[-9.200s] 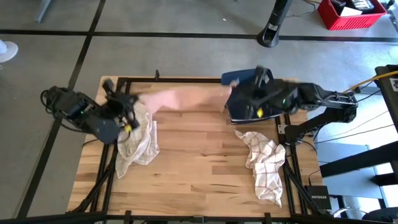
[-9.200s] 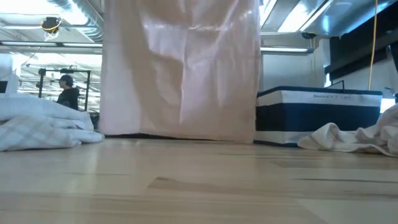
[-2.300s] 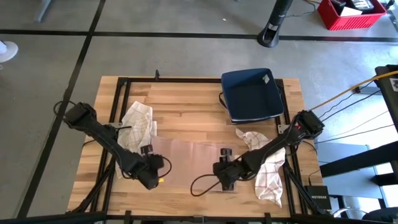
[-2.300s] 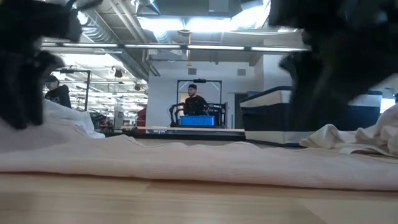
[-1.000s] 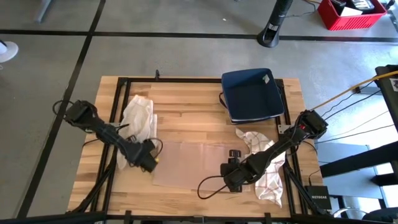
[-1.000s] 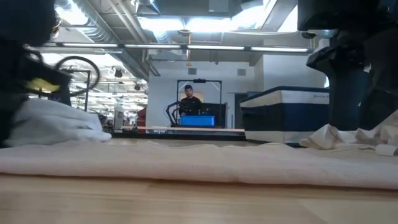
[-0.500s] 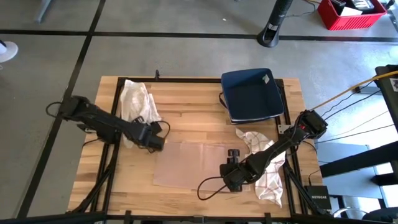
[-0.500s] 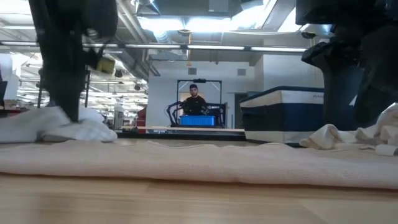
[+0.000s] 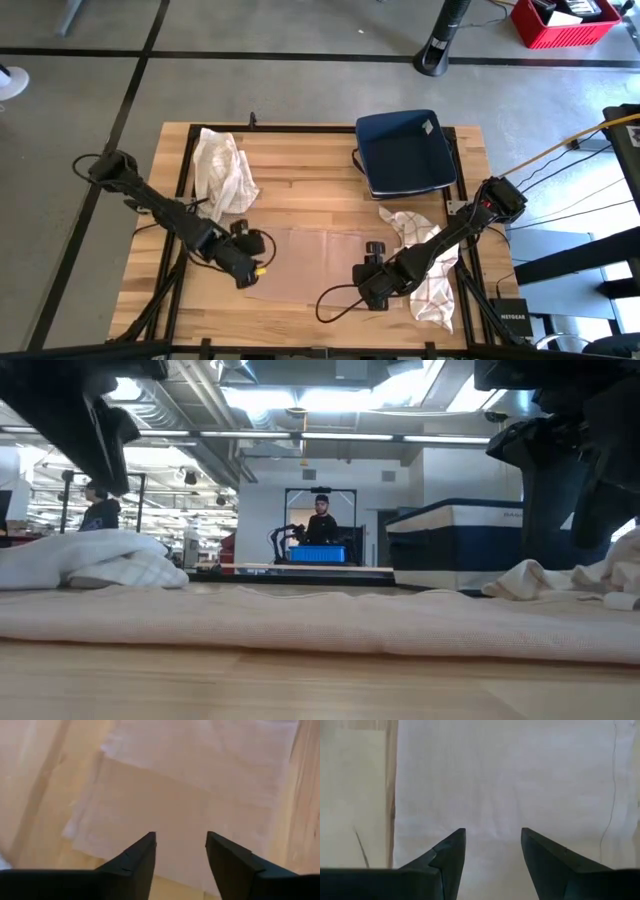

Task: Fold towel
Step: Fold the pink towel

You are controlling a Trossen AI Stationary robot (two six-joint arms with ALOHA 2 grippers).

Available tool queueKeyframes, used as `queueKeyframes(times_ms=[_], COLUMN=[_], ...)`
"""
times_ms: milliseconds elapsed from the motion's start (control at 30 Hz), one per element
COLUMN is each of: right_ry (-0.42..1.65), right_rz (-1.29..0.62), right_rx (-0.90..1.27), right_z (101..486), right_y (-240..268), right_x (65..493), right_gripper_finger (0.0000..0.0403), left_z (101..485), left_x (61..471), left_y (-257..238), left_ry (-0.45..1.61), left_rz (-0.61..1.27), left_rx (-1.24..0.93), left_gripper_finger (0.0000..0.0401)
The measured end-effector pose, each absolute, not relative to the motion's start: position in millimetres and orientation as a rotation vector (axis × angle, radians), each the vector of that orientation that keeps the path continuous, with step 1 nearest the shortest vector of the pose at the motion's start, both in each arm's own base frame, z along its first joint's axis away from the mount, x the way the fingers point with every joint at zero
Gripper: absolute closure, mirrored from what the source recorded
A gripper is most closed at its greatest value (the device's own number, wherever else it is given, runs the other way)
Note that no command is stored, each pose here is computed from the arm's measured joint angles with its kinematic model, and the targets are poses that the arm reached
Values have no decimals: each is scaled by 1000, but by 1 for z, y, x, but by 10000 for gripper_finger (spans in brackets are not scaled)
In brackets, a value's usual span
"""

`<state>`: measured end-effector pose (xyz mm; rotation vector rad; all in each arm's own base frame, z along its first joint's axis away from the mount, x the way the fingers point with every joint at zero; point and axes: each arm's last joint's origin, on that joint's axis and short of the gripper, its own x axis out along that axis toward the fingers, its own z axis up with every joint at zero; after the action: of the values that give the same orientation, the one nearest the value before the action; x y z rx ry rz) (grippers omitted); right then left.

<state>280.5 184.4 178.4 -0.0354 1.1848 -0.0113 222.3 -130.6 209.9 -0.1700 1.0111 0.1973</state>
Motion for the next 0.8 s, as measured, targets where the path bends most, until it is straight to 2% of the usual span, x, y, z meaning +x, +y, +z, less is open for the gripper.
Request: queueKeyframes(times_ms=[133, 267, 433, 633, 800], right_ry=[1189, 1204, 1203, 1173, 1134], right_rz=[-18, -38, -46, -25, -64], right_rx=[-46, -35, 5, 18, -41], right_z=[176, 167, 155, 153, 154], right_y=[183, 181, 178, 179, 177], right_x=[279, 275, 271, 273, 274], right_gripper_finger=[207, 207, 207, 207, 207], left_z=[189, 164, 138, 136, 141], left_x=[238, 254, 261, 251, 244], left_y=[-137, -138, -134, -130, -137], left_ry=[1032, 1084, 1214, 1325, 1334], left_rz=[165, 106, 73, 140, 149], left_rx=[-79, -7, 2, -33, -98], left_gripper_finger=[191, 177, 180, 196, 201])
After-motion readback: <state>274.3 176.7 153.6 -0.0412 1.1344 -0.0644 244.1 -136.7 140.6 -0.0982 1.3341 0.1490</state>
